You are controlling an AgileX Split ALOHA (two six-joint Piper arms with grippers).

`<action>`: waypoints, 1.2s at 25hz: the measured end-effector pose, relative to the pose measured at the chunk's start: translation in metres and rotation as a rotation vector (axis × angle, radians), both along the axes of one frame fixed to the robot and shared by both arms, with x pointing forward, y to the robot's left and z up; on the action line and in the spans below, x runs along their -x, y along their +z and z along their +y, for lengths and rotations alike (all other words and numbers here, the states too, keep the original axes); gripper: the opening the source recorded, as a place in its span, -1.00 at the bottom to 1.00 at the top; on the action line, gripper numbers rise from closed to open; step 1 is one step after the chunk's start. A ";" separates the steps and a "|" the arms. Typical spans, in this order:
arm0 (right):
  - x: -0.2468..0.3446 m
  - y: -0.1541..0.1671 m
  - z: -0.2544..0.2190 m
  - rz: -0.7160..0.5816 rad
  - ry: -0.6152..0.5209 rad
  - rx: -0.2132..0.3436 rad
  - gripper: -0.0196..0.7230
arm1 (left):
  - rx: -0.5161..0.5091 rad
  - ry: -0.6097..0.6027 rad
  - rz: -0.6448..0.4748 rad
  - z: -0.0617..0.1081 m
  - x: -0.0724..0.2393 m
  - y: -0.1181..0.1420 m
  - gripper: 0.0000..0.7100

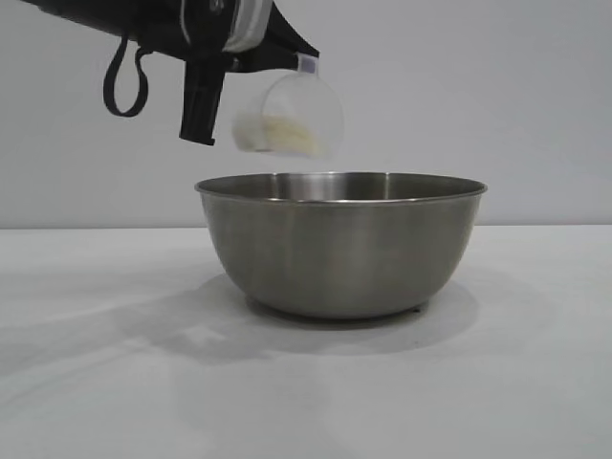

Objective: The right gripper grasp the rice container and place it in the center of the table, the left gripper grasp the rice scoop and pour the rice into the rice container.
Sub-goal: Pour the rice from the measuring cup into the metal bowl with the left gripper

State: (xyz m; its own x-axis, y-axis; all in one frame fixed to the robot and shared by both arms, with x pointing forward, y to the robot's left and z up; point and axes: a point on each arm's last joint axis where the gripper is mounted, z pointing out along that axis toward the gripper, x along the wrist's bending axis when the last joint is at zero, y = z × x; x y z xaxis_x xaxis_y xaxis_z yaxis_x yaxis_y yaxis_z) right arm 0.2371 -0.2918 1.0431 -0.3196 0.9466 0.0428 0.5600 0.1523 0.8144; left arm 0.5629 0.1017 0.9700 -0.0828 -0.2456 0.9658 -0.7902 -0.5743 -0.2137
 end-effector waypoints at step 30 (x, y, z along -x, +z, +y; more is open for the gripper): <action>0.000 0.000 0.000 0.000 0.000 0.000 -0.14 | -0.141 -0.139 -0.344 -0.021 0.005 0.017 -1.00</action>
State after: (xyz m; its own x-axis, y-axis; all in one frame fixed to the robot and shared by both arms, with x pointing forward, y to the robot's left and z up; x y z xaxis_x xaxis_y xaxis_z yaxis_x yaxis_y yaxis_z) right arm 0.2371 -0.2918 1.0431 -0.3196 0.9466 0.0428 0.5600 0.1523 0.8144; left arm 0.5578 0.0807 0.9867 -0.4376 -0.3378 0.8333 -0.7267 -0.4129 -0.5490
